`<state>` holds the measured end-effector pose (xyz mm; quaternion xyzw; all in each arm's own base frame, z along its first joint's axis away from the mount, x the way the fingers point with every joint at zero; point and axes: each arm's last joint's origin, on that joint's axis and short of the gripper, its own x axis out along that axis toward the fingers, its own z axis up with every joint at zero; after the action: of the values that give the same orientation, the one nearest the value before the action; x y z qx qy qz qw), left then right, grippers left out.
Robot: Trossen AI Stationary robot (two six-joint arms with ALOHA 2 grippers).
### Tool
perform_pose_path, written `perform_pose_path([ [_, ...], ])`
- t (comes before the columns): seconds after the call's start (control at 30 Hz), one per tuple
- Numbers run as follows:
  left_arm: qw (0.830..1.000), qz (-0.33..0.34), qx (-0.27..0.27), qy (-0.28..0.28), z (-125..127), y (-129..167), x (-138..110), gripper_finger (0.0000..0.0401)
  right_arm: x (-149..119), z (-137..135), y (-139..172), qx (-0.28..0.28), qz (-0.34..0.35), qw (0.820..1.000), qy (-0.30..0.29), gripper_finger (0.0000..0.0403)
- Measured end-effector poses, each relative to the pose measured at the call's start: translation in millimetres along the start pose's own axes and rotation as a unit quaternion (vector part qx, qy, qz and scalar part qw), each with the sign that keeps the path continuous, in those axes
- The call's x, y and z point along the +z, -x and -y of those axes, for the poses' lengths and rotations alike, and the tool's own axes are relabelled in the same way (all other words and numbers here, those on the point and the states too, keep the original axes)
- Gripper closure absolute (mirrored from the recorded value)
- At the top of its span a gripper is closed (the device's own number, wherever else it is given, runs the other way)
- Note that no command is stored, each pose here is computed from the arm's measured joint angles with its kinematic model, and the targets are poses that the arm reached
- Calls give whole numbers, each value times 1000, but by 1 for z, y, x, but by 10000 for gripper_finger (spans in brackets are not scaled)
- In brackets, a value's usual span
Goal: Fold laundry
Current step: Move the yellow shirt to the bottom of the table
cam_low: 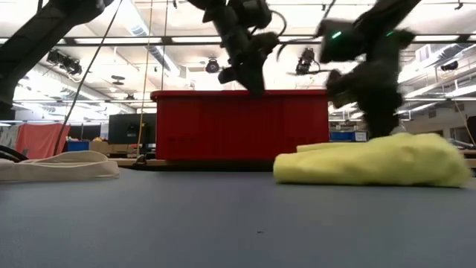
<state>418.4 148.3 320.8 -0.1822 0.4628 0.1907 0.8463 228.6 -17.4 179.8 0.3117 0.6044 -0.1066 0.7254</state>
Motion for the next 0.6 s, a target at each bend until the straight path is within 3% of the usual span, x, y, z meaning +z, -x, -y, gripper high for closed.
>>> perform_pose_path([
  [0.23,1000,-2,-16,2,38,0,-10,306,-96,-14,-9,70,-49,996,-24,311],
  [0.33,999,-5,-25,-21,56,1,-16,306,-118,-24,2,118,-27,992,-22,311],
  [0.4,999,0,-35,-37,69,1,-18,306,-125,-27,14,123,12,992,-22,311],
  [0.5,996,42,-62,-55,88,1,-16,305,-126,-26,36,102,78,991,-31,311],
  [0.6,989,90,-93,-76,106,-8,-11,301,-125,-14,51,16,113,993,-22,311],
])
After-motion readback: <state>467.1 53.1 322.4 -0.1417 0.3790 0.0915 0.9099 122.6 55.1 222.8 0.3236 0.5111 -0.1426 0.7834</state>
